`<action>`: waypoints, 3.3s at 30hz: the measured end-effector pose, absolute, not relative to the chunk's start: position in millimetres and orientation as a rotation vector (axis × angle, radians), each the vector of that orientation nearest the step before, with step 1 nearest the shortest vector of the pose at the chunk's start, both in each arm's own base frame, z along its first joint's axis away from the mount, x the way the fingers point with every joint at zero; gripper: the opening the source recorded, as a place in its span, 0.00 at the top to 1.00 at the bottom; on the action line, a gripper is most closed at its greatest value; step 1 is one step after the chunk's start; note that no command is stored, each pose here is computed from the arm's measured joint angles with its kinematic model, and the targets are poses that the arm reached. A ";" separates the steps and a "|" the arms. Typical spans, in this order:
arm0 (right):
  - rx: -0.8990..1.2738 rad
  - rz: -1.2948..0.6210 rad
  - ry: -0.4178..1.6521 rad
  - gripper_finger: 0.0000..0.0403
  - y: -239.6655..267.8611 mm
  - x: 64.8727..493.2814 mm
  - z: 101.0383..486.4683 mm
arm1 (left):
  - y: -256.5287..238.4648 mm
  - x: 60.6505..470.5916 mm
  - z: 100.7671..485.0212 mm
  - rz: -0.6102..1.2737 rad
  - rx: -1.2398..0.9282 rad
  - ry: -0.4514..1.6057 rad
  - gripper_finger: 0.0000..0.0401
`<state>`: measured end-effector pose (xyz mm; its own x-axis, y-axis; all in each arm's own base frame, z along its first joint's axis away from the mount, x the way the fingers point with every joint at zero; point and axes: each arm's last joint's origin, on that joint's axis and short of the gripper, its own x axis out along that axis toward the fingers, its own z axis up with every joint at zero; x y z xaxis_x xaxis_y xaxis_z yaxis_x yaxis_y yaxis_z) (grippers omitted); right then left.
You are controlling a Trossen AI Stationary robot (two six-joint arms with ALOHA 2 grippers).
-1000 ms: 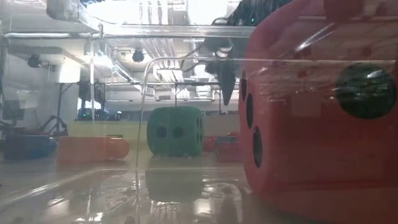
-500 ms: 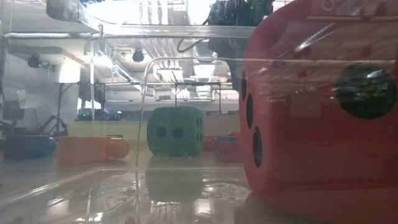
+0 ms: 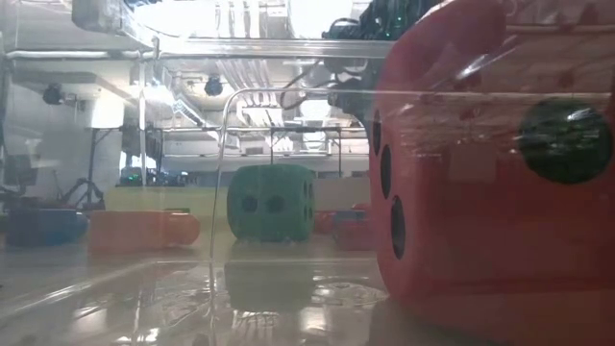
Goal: Pick & Place Toys
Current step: Put the red game piece into the white bin, then put the yellow game piece into the white bin
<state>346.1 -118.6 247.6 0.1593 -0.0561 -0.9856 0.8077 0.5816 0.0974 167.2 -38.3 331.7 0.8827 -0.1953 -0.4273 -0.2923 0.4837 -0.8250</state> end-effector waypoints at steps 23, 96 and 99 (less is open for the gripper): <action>0.769 -0.737 1.235 0.98 -135.0 339.9 222.5 | -38.3 167.2 331.6 0.063 -1.078 0.511 0.08; 0.369 -0.347 1.443 0.34 54.5 288.8 188.0 | -38.2 167.9 324.3 0.117 -1.176 0.543 0.08; 0.600 -0.552 1.390 0.34 54.2 289.1 187.1 | -38.2 168.0 324.3 0.125 -1.202 0.543 0.08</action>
<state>289.1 54.2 187.1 0.1037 -0.0080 -0.9946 0.6765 0.7336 0.0646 168.0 -38.2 324.3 0.8663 -0.1901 -0.4620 -0.3726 0.3702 -0.8510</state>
